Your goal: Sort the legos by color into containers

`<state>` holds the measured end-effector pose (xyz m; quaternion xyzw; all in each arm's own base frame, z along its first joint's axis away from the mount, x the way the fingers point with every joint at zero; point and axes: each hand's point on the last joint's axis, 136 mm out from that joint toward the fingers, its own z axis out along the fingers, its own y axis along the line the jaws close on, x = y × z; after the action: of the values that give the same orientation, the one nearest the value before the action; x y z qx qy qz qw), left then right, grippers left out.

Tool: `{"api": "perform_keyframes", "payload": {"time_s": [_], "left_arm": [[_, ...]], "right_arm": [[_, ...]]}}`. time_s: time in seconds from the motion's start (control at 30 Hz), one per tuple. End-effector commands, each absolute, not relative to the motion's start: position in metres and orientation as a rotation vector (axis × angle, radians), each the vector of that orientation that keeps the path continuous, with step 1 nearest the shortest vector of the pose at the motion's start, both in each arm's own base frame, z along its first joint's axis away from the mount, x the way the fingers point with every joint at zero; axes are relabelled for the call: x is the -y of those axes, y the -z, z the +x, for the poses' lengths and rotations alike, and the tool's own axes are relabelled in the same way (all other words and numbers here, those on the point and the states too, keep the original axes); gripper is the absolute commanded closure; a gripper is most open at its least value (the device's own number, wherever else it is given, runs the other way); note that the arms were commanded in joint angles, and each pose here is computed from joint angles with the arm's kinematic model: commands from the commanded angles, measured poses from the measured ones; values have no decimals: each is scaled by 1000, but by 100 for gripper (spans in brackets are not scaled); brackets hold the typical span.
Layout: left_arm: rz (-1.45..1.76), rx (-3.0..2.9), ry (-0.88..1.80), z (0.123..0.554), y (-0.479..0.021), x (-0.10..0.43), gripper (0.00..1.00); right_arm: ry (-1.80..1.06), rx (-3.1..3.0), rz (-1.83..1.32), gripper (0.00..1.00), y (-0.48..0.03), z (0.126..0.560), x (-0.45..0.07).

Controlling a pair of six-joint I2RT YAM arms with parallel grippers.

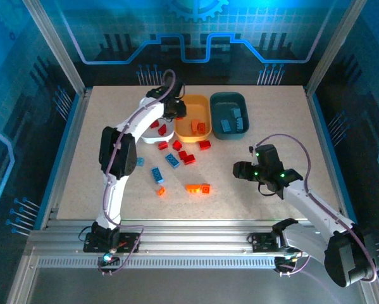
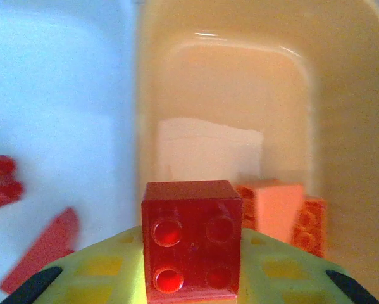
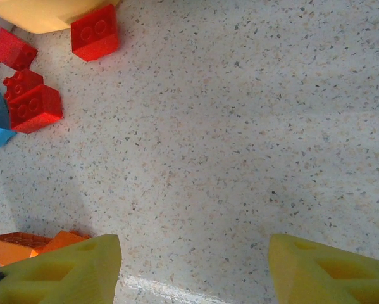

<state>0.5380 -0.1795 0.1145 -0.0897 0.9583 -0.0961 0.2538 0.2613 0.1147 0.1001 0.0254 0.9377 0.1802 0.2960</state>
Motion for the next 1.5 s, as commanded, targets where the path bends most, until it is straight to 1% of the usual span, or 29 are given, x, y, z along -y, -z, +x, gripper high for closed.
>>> {"api": "perform_keyframes", "payload": {"time_s": [0.0,0.07,0.17,0.27,0.4,0.47,0.57,0.63,0.73,0.83,0.9,1.0,1.07,1.17,1.27,1.37,1.47], "left_arm": [[-340,-2588,244,539,-124,146,74],[-381,-2609,206,538,-114,129,75],[-429,-2620,190,538,-103,111,74],[-443,-2632,195,537,-97,105,66],[-424,-2629,213,535,-102,107,39],[-410,-2611,230,535,-114,108,30],[-399,-2572,234,530,-138,106,22],[-401,-2534,267,522,-158,106,20],[-420,-2471,316,497,-183,103,9],[-479,-2413,350,463,-195,91,1],[-551,-2392,388,439,-191,79,1],[-726,-2386,498,395,-166,60,1],[-814,-2372,565,366,-148,50,1],[-876,-2360,567,330,-136,34,1],[-871,-2354,542,304,-140,26,1],[-853,-2324,572,290,-145,29,1],[-853,-2308,577,285,-146,29,1]], "right_arm": [[-493,-2515,72,36,-95,258,-115],[-492,-2515,71,36,-96,259,-115],[-499,-2519,66,36,-96,259,-117],[-502,-2523,51,36,-97,260,-120],[-509,-2538,-41,33,-100,260,-136],[-488,-2547,-134,32,-103,260,-150],[-432,-2562,-276,31,-103,260,-175],[-399,-2560,-392,31,-104,257,-198],[-375,-2555,-549,31,-104,249,-243],[-378,-2521,-706,31,-105,232,-300],[-394,-2507,-830,31,-97,215,-339],[-324,-2475,-1012,29,-79,198,-387],[-280,-2454,-1096,24,-66,194,-408],[-236,-2471,-1163,21,-48,198,-423],[-168,-2500,-1178,19,-32,205,-427],[-84,-2516,-1165,20,-19,214,-428],[-99,-2554,-1133,21,-7,219,-432]]}}
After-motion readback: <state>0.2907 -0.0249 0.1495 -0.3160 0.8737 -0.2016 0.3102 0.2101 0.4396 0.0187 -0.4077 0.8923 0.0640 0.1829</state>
